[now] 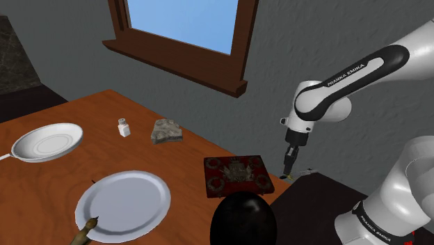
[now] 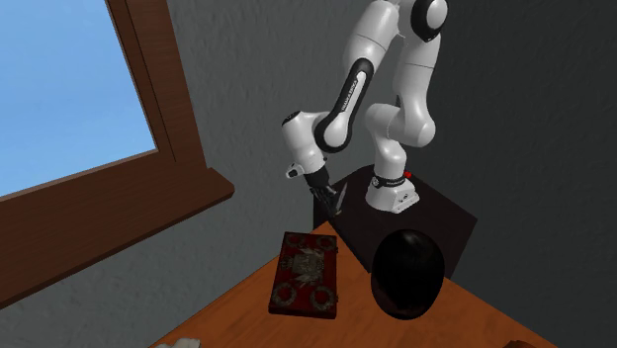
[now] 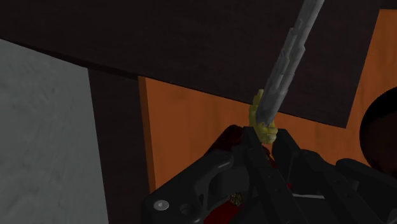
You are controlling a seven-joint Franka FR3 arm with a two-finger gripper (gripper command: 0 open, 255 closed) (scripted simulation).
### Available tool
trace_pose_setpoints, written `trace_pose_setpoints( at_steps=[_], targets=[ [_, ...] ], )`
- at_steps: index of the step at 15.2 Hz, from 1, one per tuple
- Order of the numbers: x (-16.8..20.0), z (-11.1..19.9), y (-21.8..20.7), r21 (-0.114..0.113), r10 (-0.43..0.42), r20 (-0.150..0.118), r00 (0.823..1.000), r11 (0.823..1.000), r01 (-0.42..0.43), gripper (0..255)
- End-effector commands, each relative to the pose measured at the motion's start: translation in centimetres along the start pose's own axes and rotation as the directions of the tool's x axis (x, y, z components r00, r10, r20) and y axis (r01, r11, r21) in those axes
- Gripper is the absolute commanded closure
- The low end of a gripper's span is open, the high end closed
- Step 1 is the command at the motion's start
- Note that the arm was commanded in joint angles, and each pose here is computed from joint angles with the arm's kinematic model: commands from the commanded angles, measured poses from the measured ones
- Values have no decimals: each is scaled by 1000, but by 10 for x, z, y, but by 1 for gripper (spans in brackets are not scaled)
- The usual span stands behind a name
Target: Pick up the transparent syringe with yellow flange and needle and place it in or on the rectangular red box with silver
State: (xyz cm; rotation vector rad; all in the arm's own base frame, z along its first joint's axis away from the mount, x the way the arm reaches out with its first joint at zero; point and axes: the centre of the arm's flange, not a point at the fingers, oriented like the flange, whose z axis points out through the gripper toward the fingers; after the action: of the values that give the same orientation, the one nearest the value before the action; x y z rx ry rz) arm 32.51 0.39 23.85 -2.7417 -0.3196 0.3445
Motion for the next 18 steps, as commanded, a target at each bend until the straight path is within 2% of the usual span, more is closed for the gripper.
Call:
trace_pose_setpoints(
  at_steps=[1,8,18],
  targets=[
    [-3,-10,-4,-1,0,1,1000,1000,0,255],
    [-10,-42,-17,-1,0,1,1000,1000,0,255],
    [115,-36,-61,-1,0,1,1000,1000,0,255]
  ],
)
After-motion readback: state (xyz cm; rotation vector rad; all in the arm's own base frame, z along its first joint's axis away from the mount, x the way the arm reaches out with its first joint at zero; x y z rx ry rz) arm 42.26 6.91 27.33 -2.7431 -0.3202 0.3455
